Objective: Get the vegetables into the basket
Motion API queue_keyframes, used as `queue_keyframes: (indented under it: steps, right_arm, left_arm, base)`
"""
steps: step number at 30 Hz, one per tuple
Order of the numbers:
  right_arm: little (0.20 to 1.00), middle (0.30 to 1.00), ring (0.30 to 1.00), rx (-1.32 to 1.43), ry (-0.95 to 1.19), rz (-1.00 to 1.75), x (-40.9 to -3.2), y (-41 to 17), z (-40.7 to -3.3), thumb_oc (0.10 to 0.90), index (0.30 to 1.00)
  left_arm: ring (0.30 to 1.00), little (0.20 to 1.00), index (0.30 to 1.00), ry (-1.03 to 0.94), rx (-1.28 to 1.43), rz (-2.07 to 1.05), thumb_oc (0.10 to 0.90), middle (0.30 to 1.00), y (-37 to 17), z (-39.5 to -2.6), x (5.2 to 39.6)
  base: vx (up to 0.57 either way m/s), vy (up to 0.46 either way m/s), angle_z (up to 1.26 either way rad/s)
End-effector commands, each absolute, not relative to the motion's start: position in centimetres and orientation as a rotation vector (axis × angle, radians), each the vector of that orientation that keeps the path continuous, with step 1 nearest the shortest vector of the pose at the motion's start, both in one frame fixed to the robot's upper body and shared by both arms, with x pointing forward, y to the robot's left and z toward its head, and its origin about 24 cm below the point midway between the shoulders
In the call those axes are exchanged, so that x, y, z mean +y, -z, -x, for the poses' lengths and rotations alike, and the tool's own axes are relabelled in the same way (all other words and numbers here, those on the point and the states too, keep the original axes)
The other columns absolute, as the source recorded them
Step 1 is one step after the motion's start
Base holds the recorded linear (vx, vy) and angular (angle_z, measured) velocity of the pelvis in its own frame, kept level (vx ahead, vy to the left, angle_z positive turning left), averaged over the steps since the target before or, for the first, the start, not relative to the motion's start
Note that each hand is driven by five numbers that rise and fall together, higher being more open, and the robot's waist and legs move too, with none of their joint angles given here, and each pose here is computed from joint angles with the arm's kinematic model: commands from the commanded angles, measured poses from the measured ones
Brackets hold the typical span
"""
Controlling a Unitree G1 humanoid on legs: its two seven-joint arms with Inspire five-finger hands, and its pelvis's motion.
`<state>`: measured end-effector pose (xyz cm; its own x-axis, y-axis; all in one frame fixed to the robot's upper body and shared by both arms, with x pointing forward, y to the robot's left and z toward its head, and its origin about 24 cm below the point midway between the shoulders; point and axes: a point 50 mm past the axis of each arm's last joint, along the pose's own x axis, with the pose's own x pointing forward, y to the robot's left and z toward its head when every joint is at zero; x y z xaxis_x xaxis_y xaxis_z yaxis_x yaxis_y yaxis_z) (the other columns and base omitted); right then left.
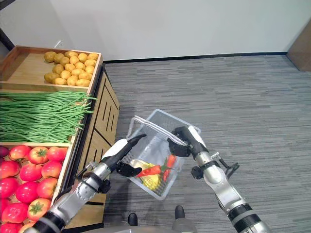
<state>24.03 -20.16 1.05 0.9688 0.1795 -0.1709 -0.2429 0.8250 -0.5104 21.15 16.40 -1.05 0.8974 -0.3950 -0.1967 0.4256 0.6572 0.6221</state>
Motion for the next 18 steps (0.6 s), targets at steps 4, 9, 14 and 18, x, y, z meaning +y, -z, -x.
queue_keyframes:
  steps: [4, 9, 14, 18]
  right_arm:
    - [0.3, 0.3, 0.3, -0.022, 0.007, 0.607, -23.1, -3.1, -25.9, 0.4, 0.3]
    - [0.3, 0.3, 0.3, 0.28, 0.146, 0.627, -27.3, 2.3, -23.6, 0.4, 0.3]
    - [0.3, 0.3, 0.3, 0.517, 0.283, 0.606, -30.7, 5.6, -20.7, 0.4, 0.3]
    - [0.3, 0.3, 0.3, 0.682, 0.369, 0.64, -33.1, 7.1, -18.7, 0.4, 0.3]
  left_arm:
    - [1.0, 1.0, 1.0, 0.486, 0.18, -0.342, 0.9, 1.0, 1.4, -20.1, 18.5]
    - [1.0, 1.0, 1.0, 0.477, 0.403, -0.405, 0.9, 1.0, 5.5, -17.4, 20.6]
    - [1.0, 1.0, 1.0, 0.28, 0.691, -0.415, 0.9, 1.0, 10.7, -14.1, 23.1]
    - [1.0, 1.0, 1.0, 0.128, 0.896, -0.426, 0.9, 1.0, 13.6, -11.4, 24.4]
  base:
    - [-0.01, -0.012, 0.08]
    - [-0.01, -0.012, 0.04]
    - [-0.05, -0.026, 0.04]
    - [-0.05, -0.042, -0.02]
